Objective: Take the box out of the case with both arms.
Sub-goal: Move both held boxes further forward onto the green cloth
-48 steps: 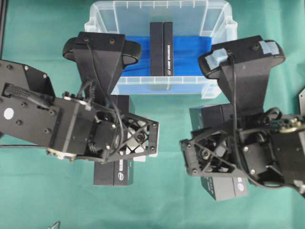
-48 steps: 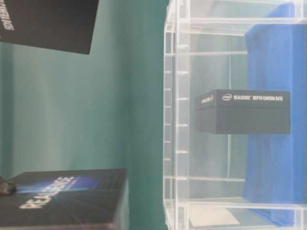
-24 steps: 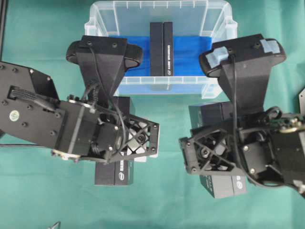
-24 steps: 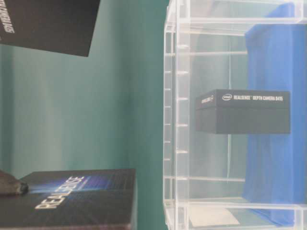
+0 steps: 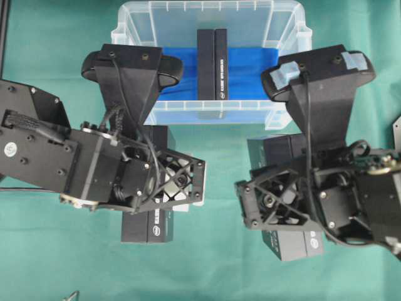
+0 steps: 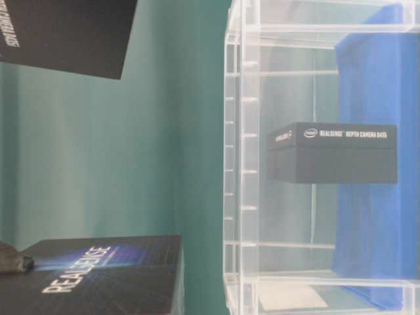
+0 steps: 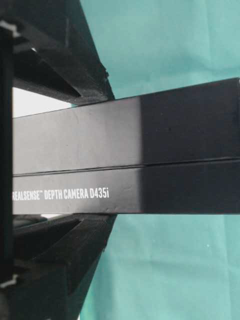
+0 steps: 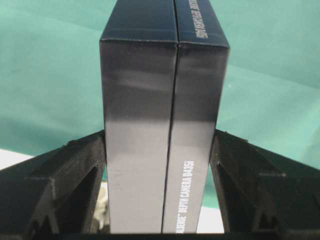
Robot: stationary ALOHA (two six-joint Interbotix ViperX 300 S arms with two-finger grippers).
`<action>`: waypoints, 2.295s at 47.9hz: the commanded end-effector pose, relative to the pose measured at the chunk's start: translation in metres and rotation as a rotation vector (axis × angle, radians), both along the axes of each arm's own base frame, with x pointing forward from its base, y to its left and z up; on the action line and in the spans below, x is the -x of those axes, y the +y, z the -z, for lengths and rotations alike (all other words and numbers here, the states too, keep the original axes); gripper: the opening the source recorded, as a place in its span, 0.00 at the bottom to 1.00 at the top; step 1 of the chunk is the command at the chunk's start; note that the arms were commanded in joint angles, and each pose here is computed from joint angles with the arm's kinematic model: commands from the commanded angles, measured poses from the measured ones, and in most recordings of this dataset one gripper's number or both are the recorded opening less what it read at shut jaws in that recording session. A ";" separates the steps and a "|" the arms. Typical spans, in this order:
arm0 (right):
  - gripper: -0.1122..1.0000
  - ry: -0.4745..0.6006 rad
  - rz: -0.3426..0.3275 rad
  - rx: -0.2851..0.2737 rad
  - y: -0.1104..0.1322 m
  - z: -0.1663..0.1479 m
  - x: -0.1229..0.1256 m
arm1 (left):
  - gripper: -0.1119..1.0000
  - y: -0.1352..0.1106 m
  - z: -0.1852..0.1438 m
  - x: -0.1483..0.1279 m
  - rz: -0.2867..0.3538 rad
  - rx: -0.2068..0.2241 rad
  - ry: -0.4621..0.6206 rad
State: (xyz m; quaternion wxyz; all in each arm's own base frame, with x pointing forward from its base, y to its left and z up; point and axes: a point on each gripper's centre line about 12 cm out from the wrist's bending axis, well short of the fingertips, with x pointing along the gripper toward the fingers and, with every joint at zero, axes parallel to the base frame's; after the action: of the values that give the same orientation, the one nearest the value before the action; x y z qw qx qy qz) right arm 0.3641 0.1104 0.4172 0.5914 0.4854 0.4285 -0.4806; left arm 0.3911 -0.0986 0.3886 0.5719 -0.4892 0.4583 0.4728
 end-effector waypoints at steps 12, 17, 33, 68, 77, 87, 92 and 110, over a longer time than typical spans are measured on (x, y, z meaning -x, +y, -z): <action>0.70 -0.032 0.005 -0.007 -0.002 -0.009 0.002 | 0.66 0.002 -0.021 0.010 0.002 0.013 -0.059; 0.70 -0.032 0.005 -0.007 -0.002 -0.009 0.002 | 0.66 0.002 -0.021 0.011 0.002 0.012 -0.056; 0.70 -0.032 0.007 -0.007 -0.002 -0.009 0.002 | 0.66 0.003 -0.021 0.010 0.004 0.013 -0.063; 0.70 -0.006 -0.029 0.011 0.004 0.056 -0.020 | 0.66 -0.006 0.043 0.014 -0.022 0.026 -0.086; 0.70 0.006 -0.016 0.015 0.005 0.085 -0.022 | 0.66 -0.008 0.068 0.019 -0.031 0.025 -0.070; 0.70 0.003 -0.009 0.005 0.005 0.122 -0.024 | 0.66 -0.008 0.096 0.019 -0.020 0.030 -0.084; 0.70 -0.008 -0.021 -0.005 0.005 0.139 -0.025 | 0.66 -0.008 0.114 0.018 -0.016 0.035 -0.090; 0.70 -0.035 -0.023 -0.062 0.010 0.186 -0.020 | 0.66 -0.015 0.171 0.003 0.003 0.055 -0.106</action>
State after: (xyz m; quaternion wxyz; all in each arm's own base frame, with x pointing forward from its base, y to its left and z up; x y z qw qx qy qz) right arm 0.3834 0.1190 0.2248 0.5816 0.4907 0.4471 -0.4702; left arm 0.3841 -0.1111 0.2142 0.5782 -0.5205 0.4457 0.4429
